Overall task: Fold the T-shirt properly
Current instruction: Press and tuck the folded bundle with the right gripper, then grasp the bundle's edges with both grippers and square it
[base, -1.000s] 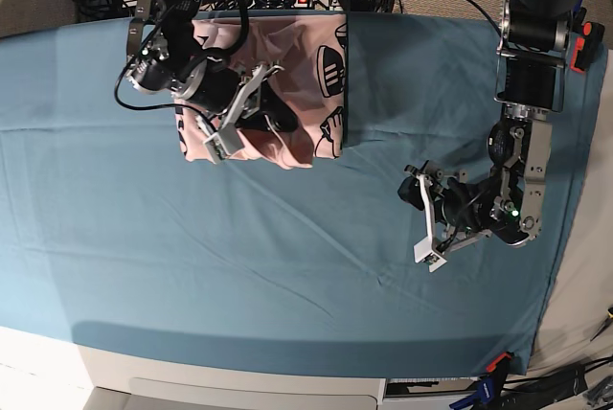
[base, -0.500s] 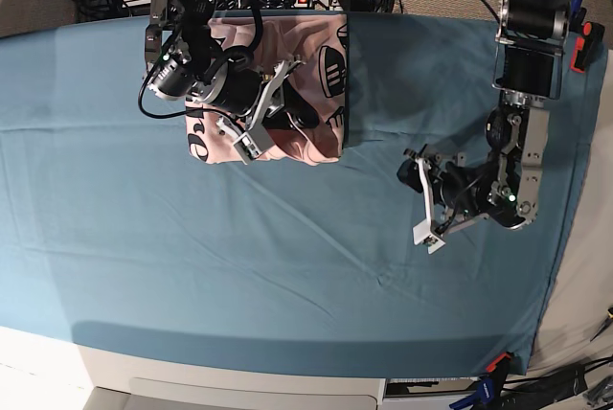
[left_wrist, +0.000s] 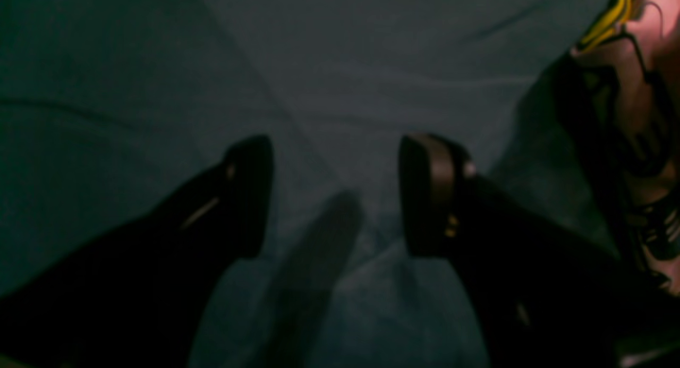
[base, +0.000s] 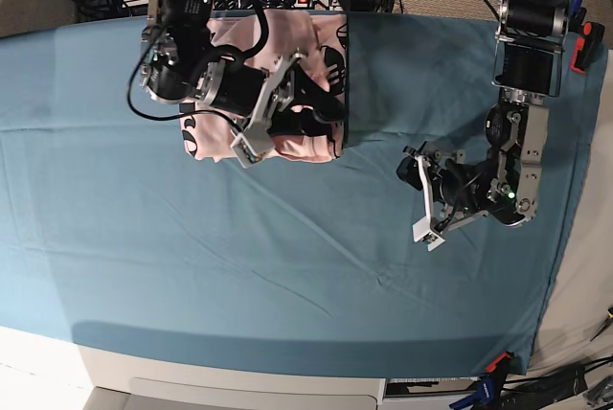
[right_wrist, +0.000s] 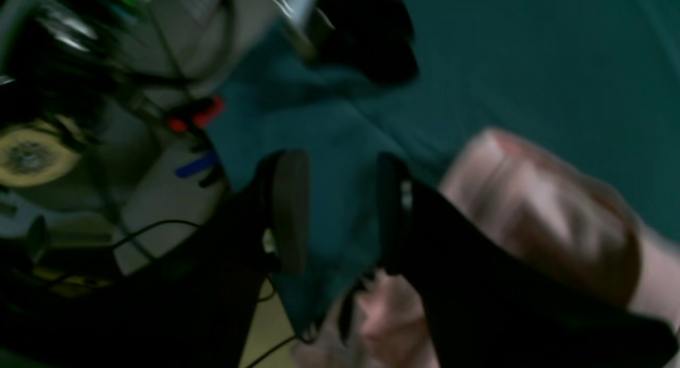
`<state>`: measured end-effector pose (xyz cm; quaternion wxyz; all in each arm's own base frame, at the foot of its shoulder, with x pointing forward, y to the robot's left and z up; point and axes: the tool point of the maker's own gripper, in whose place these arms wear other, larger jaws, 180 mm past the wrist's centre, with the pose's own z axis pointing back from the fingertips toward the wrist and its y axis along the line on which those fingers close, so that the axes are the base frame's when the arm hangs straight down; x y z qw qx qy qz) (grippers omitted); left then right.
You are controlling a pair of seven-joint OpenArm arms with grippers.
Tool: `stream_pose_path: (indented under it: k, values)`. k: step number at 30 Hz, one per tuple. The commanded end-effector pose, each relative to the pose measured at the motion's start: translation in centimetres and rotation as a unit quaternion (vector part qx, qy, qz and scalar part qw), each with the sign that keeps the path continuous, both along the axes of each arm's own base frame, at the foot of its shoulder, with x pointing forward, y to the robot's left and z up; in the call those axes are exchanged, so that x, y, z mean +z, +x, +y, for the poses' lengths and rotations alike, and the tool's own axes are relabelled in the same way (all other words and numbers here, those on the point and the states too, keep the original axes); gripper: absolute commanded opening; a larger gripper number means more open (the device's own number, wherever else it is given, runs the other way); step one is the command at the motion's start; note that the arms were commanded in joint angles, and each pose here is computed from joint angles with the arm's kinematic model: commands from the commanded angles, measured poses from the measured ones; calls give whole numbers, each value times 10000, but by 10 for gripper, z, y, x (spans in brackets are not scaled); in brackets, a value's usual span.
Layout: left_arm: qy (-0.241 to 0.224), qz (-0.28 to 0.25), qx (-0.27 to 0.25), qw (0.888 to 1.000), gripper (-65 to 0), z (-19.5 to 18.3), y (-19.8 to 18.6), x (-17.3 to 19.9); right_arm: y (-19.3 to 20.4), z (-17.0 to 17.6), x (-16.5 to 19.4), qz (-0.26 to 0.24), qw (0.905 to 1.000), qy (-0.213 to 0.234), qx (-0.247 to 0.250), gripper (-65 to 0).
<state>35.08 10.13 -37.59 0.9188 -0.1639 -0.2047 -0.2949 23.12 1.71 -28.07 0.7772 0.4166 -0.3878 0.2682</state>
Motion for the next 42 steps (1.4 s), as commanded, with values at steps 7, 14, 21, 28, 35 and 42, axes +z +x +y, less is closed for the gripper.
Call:
stream_pose_path:
  k: [7, 14, 21, 28, 35, 42]
  values:
    - [-43, -221, 5, 9997, -290, 2, 11, 13, -1, -19, 26, -614, 9965, -515, -218, -462]
    - [137, -106, 73, 9998, -290, 23, 6, 11, 28, -142, 29, -876, 9652, -1525, -1937, -650]
    - [-226, 142, -114, 9996, -292, 21, -10, 10, 19, -289, 60, -1169, 8791, -2442, -3924, -650]
    - [-787, 905, -466, 9917, -292, 1, -68, -19, 17, -335, 39, -751, 8672, -2363, -4319, -402]
    - [-1045, 1288, -689, 9837, -291, -12, -118, -34, 38, -326, -9, -27, 8932, -1926, -4063, -394]
    - [-793, 902, -1073, 9869, -259, -28, -167, -24, 66, -290, -38, 391, 9234, -1855, -3337, -348]
